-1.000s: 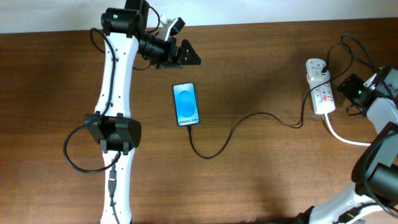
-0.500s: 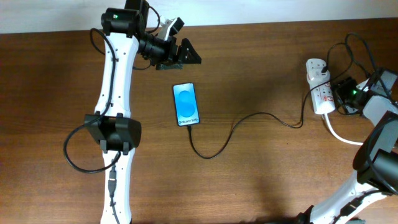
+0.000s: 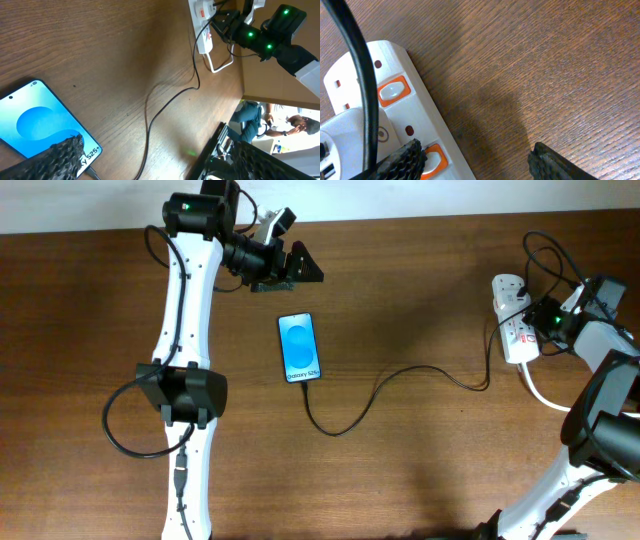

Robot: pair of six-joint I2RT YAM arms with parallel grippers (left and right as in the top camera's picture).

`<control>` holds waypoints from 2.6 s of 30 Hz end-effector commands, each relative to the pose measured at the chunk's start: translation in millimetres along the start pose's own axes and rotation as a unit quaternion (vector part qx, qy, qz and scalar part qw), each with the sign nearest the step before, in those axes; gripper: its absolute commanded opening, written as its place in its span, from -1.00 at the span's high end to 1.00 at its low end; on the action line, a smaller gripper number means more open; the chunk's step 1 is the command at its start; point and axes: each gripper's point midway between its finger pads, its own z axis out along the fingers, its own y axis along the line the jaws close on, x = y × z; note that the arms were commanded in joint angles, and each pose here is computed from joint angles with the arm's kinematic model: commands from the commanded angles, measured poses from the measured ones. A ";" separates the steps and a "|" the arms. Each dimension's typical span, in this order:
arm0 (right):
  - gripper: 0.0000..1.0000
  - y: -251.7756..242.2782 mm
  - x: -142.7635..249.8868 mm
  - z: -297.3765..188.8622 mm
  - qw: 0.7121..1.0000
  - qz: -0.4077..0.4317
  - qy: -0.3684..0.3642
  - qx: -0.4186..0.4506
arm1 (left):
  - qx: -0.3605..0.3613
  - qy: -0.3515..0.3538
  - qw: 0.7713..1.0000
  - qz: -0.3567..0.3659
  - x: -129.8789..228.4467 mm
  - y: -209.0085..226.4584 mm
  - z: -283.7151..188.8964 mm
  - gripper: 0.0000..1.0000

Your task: Plug charger to phone and switch on socket

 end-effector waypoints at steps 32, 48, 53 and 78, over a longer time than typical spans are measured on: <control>-0.87 -5.1 -3.6 -83.9 0.995 -0.007 0.096 0.012 | -0.005 -0.024 0.999 0.026 -11.0 -6.8 -5.9 -0.99; -1.00 173.2 68.1 -361.0 0.950 -0.195 0.016 -0.244 | -0.025 -0.022 0.999 0.025 -10.5 0.0 -6.1 -0.99; -0.97 184.4 98.6 -370.4 0.940 -0.216 0.055 -0.257 | -0.025 -0.022 0.999 0.025 -10.5 0.0 -6.1 -0.99; -0.97 133.4 161.6 -336.3 0.798 -0.271 -0.458 -0.282 | -0.025 -0.022 0.999 0.025 -10.5 0.0 -6.1 -0.99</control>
